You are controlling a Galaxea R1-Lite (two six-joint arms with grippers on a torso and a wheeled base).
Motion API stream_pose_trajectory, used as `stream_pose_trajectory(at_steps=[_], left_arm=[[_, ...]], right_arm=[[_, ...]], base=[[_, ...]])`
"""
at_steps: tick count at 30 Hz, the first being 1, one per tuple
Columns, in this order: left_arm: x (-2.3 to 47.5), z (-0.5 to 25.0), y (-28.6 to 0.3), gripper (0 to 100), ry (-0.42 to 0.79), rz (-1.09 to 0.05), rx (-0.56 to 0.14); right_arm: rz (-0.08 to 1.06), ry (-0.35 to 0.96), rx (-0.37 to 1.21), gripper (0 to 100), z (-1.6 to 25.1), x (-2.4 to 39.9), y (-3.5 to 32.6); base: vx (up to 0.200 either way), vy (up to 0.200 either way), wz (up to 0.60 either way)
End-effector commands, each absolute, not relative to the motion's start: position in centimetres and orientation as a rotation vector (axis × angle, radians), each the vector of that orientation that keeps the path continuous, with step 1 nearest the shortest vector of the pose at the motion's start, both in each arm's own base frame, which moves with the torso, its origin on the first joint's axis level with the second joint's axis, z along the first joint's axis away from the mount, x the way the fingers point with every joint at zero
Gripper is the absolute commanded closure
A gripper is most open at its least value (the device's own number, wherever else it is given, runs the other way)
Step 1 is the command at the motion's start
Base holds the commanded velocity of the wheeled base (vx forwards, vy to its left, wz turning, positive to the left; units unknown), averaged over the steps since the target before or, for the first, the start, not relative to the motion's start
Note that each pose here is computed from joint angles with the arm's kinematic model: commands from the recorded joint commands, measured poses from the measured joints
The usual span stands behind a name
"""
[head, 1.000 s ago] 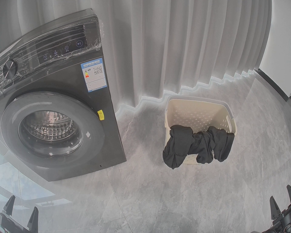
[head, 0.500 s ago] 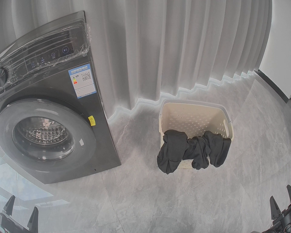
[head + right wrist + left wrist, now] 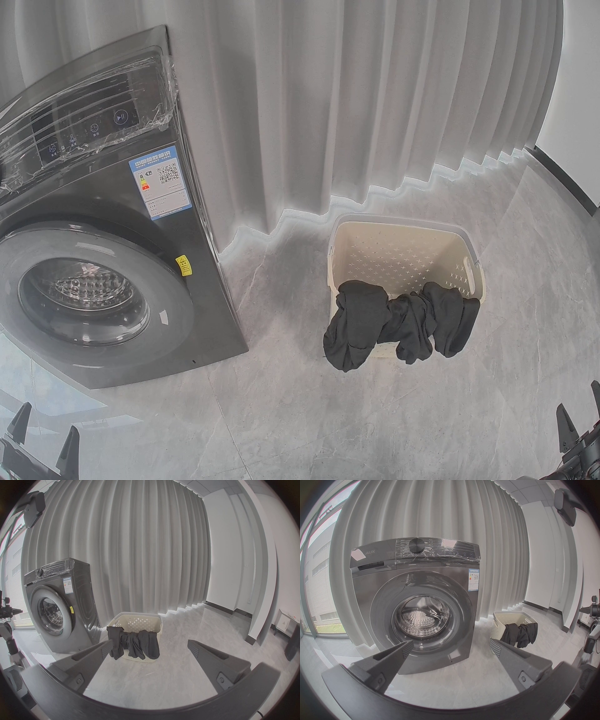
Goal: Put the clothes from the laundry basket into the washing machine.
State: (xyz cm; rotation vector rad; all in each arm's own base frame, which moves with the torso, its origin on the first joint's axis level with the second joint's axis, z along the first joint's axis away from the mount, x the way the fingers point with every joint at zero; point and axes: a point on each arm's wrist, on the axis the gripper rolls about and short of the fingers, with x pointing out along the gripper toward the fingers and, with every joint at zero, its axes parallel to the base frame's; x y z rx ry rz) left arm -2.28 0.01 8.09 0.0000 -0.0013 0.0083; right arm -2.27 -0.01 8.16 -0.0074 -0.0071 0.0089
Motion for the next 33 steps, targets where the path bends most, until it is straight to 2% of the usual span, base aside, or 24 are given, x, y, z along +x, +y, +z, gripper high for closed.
stream_pose_trajectory(at_steps=[1,11,17,29,33], left_arm=[[-2.25,7.57,0.01,0,0.003,0.009,0.000],[-2.25,7.57,0.01,0,0.003,0.009,0.000],[-2.25,7.57,0.01,0,0.003,0.011,0.000],[-2.25,7.57,0.01,0,0.003,0.011,0.000],[-2.25,7.57,0.01,0,0.003,0.011,0.000]], right_arm=[[0.009,0.009,-0.008,0,7.66,-2.15,-0.01],[0.009,0.009,-0.008,0,7.66,-2.15,-0.01],[0.009,0.009,-0.008,0,7.66,-2.15,-0.01],[0.009,0.009,-0.008,0,7.66,-2.15,-0.01],[0.009,0.009,-0.008,0,7.66,-2.15,-0.01]], base=[[0.000,0.000,0.00],[0.000,0.000,0.00],[0.000,-0.200,0.00],[0.000,0.000,0.00],[0.000,-0.200,0.00]])
